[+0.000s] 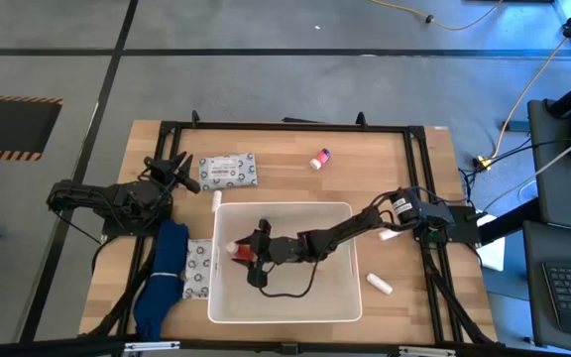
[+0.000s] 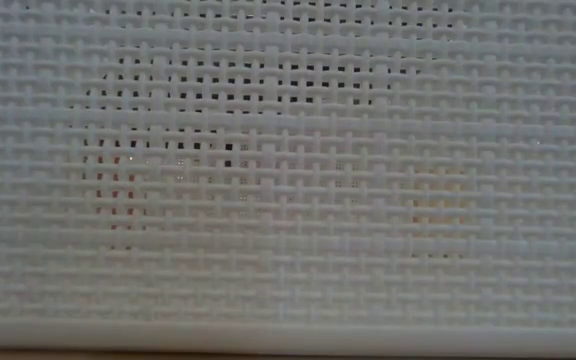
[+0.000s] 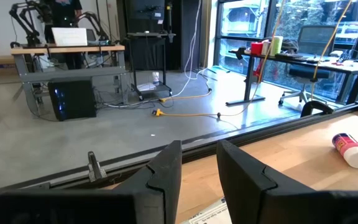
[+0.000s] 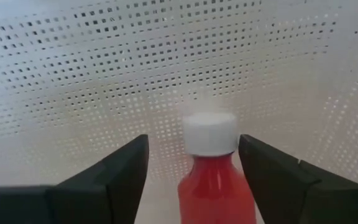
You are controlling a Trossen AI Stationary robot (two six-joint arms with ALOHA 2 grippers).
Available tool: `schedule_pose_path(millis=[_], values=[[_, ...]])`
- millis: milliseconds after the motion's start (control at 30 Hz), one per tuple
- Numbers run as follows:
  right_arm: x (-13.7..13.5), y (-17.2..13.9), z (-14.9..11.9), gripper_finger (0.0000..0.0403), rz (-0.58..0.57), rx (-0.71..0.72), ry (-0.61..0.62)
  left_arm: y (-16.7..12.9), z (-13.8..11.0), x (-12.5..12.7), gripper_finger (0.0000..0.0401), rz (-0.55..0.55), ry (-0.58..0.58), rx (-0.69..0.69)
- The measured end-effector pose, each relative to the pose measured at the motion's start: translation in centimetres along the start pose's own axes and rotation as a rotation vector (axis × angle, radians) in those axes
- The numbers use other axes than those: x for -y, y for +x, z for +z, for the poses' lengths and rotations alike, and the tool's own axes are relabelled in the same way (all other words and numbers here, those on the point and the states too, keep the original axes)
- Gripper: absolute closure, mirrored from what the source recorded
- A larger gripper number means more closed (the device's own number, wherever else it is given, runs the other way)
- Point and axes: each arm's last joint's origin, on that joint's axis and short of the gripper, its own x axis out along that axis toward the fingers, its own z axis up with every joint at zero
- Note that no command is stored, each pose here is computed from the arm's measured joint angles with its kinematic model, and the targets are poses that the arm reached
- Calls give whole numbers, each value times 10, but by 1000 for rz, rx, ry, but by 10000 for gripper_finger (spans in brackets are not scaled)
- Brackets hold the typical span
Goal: Pick & place medical supplies in basket/bin
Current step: Put the red pill bottle into the white bin, then put the pink pill bottle into the white bin
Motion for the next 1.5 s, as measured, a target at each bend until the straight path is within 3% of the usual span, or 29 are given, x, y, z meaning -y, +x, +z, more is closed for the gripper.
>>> schedule_pose_path(millis=[233,400,700,833,933,1300,1500], values=[[-3,-7,20,151,11,52,-62,0,0,0,303,0,0,0],[-7,-24,58,151,23,124,-82,0,0,0,303,0,0,0],[-7,-83,148,150,27,247,-128,0,0,0,303,0,1,0],[-4,-112,175,150,-6,232,-180,0,0,0,303,1,1,0],[2,-131,186,150,-88,179,-114,0,0,0,303,0,0,0],[77,-210,221,150,-347,-50,74,0,0,0,303,-12,1,-2],[125,-247,227,150,-525,-148,150,0,0,1,300,-28,2,-6]])
